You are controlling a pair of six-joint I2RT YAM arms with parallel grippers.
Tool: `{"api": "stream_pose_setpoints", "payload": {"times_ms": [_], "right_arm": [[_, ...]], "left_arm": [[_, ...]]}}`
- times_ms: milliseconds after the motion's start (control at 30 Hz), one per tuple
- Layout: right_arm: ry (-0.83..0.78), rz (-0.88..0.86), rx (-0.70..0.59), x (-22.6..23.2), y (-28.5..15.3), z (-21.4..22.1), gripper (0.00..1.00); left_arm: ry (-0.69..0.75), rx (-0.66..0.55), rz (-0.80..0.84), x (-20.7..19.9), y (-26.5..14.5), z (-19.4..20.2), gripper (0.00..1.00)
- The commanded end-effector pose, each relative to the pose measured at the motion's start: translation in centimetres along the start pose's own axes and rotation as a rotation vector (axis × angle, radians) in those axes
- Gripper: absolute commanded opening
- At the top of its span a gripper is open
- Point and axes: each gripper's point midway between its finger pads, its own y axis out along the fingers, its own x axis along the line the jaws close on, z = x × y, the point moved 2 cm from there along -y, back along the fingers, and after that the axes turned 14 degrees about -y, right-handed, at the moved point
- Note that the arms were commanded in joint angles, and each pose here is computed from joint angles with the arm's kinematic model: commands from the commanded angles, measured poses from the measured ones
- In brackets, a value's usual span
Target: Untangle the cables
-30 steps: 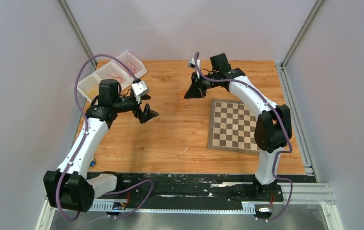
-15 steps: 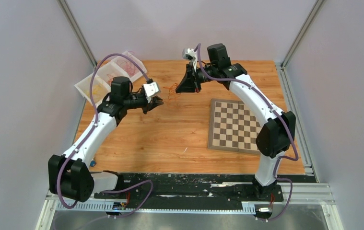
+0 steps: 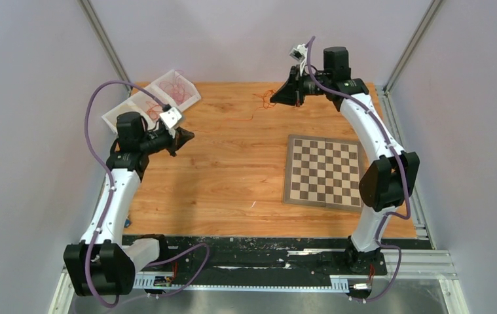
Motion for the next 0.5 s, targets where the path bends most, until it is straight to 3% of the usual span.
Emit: {"api": "stream_pose_setpoints", "payload": {"times_ms": [0, 167, 467], "right_arm": [[-0.096, -0.089, -0.055, 2.8, 3.2, -3.2, 0.0], [-0.144, -0.196, -0.075, 6.2, 5.9, -4.2, 0.0], [-0.158, -0.301, -0.082, 10.4, 7.5, -4.3, 0.0]], "left_arm": [[0.018, -0.082, 0.16, -3.9, 0.9, -4.5, 0.0], [0.069, -0.172, 0.254, -7.3, 2.7, -9.1, 0.0], [0.116, -0.191, 0.327, -8.9, 4.1, -10.0, 0.05]]}}
